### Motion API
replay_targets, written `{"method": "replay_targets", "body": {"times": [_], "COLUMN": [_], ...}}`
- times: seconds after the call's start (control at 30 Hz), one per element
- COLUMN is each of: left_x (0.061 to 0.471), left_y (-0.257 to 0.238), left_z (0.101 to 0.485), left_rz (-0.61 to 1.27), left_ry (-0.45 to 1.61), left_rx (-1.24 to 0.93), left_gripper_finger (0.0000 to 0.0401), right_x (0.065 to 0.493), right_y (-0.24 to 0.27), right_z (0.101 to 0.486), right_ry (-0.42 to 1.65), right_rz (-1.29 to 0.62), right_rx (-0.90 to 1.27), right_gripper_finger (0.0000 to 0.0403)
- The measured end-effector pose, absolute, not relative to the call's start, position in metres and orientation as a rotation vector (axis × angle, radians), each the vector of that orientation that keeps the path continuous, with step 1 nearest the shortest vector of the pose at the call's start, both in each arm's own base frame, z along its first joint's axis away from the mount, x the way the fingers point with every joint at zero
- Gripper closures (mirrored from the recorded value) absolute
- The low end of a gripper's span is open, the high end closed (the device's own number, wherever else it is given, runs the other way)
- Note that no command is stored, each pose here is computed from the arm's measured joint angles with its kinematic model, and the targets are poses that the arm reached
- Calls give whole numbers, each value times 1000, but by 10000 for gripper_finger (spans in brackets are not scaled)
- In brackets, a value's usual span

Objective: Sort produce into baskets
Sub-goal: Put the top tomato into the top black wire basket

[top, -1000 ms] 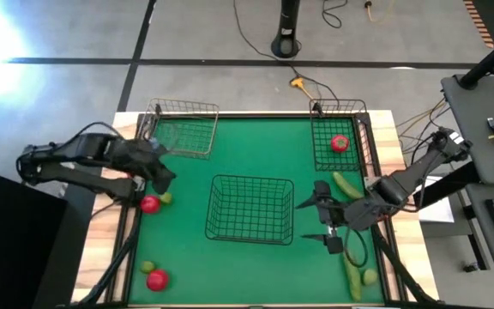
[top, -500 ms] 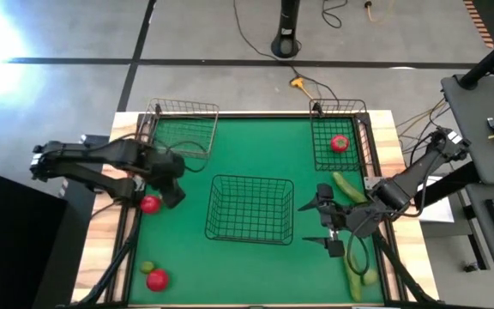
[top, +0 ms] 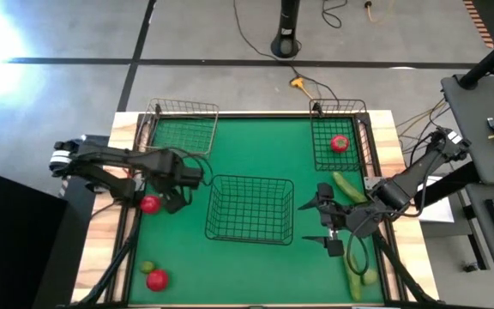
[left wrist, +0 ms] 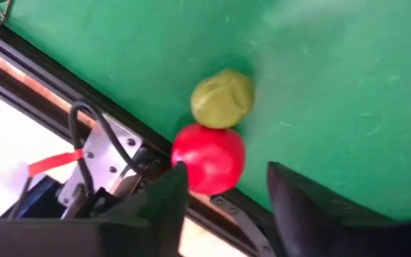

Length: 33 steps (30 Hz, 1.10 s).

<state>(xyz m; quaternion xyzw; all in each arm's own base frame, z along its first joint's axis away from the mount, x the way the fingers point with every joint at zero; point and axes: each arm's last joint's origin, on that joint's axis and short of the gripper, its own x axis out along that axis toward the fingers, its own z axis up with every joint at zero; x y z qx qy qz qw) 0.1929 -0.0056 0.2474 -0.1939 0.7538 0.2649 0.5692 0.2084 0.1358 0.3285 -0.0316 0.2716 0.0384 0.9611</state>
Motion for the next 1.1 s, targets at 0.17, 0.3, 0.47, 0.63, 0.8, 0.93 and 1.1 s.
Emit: {"method": "replay_targets", "body": {"times": [0.17,0.3,0.47,0.63,0.8,0.93,1.1], "left_x": [198,194,184,176,178,181,187], "left_y": [-6,-7,-10,-11,-11,-11,-12], "left_z": [234,222,203,184,181,177,165], "left_rz": [627,591,498,462,449,462,495], "left_ry": [1880,1970,2058,2059,2049,2075,2148], "left_rx": [-404,-397,-440,-458,-459,-481,-509], "left_gripper_finger": [132,71,35,36,40,40,40], "right_x": [208,206,203,203,203,203,203], "right_y": [136,134,132,132,132,132,132], "right_z": [328,325,320,320,320,320,320], "right_ry": [555,594,645,648,646,646,645], "right_rz": [75,60,33,32,28,27,24], "right_rx": [-58,-56,-36,-35,-22,-17,-9], "right_gripper_finger": [35,35,35,35,35,35,35]}}
